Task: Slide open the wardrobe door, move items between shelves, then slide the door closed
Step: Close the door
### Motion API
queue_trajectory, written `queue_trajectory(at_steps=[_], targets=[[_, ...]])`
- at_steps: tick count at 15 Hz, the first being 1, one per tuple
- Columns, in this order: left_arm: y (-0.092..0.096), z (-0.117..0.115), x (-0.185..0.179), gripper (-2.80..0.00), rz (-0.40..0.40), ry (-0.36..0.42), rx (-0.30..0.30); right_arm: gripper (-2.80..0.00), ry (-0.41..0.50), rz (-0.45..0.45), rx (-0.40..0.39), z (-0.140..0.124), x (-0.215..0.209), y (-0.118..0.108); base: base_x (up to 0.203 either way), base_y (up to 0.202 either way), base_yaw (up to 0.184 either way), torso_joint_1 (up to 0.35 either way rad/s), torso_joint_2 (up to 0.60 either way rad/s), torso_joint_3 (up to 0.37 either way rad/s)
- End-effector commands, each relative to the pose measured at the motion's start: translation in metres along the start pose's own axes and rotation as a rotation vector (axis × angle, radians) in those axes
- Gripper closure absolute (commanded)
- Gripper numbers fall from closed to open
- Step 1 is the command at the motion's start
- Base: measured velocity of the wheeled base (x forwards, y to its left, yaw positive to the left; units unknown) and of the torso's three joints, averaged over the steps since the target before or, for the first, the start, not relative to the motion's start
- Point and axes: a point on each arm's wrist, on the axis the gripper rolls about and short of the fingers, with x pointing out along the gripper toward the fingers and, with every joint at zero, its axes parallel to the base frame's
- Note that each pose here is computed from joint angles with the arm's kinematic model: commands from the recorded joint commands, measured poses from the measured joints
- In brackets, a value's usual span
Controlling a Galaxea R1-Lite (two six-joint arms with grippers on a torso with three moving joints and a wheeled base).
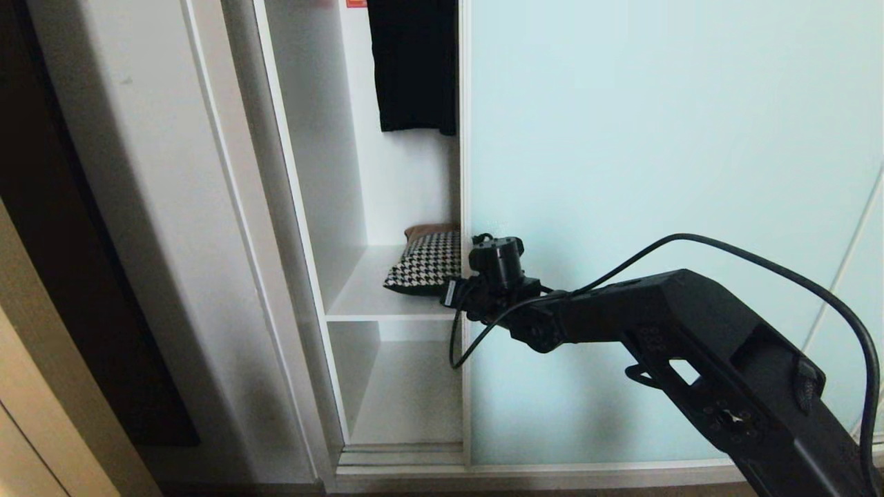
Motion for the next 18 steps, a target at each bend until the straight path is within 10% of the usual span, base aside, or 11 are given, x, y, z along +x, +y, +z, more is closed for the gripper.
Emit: queue_trajectory(at_steps=[1, 7, 13, 18], targets=[[0.000, 0.000, 0.000, 0.00, 0.001, 0.002, 0.000, 0.00, 0.000, 0.008, -0.028, -0.003, -0.005, 0.013, 0.000, 0.000, 0.000, 0.000, 0.00, 0.000], [0.000, 0.000, 0.000, 0.00, 0.001, 0.003, 0.000, 0.00, -0.122, -0.018, -0.009, 0.068, -0.077, 0.031, 0.000, 0.000, 0.000, 0.000, 0.00, 0.000], [0.000, 0.000, 0.000, 0.00, 0.001, 0.002, 0.000, 0.00, -0.374, -0.115, -0.013, 0.169, -0.260, 0.012, 0.000, 0.000, 0.000, 0.000, 0.00, 0.000], [0.000, 0.000, 0.000, 0.00, 0.001, 0.002, 0.000, 0.00, -0.447, -0.263, -0.168, 0.123, -0.419, -0.016, 0.000, 0.000, 0.000, 0.000, 0.00, 0.000]])
